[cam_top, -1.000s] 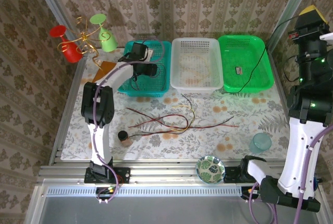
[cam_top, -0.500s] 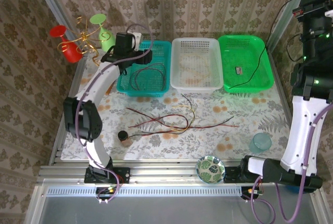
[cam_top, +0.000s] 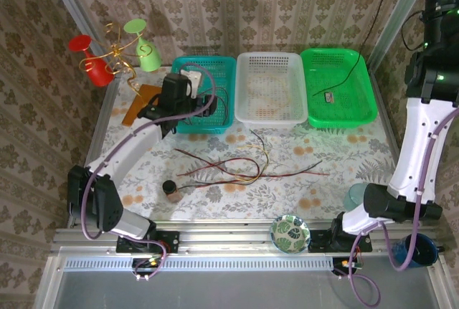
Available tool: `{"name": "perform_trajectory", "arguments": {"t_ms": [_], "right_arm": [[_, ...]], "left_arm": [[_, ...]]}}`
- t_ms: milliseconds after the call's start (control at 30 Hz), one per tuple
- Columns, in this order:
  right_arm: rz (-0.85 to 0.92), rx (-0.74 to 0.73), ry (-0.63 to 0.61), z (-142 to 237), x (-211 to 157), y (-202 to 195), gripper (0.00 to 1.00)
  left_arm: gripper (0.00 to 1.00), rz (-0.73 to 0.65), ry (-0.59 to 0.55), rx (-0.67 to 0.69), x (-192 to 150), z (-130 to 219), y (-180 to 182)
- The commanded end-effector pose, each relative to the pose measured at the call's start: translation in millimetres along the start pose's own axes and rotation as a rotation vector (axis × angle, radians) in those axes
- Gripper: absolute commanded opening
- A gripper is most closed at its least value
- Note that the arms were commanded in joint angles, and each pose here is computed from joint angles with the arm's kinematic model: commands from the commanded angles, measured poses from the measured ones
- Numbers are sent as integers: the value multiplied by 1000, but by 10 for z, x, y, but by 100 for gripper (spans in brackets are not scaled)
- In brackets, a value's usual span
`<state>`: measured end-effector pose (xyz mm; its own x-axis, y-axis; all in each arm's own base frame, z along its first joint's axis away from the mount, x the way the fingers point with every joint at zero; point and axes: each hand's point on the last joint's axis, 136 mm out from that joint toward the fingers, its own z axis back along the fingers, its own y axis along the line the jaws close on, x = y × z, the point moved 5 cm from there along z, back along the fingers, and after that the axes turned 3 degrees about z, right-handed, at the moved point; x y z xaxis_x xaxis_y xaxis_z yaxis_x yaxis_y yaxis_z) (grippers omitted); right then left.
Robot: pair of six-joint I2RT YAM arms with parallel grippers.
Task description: Untangle the cables
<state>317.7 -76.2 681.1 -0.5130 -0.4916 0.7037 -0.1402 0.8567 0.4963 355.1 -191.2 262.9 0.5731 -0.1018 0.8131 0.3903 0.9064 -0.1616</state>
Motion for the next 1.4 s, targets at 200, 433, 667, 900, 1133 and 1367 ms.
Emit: {"name": "perform_trajectory", "arguments": {"t_ms": [200, 433, 667, 900, 1133, 1367], "right_arm": [[127, -24, 35, -404, -422, -307, 0], [202, -129, 260, -507, -1584, -983, 0], [318, -252, 533, -148, -2862, -1640, 0], [275, -284, 740, 212, -3621, -2025, 0], [209, -366, 974, 335, -4066, -2253, 0], [248, -596, 1085, 631, -4488, -2764, 0]], "left_arm": [[84, 28, -68, 4, -95, 247, -170], [84, 34, -70, 12, -226, 338, -216], [84, 34, -55, 21, -352, 440, -219], [84, 50, -58, 32, -436, 532, -217], [84, 60, -49, 36, -534, 554, -255], [84, 44, -34, 40, -622, 582, -331]]}}
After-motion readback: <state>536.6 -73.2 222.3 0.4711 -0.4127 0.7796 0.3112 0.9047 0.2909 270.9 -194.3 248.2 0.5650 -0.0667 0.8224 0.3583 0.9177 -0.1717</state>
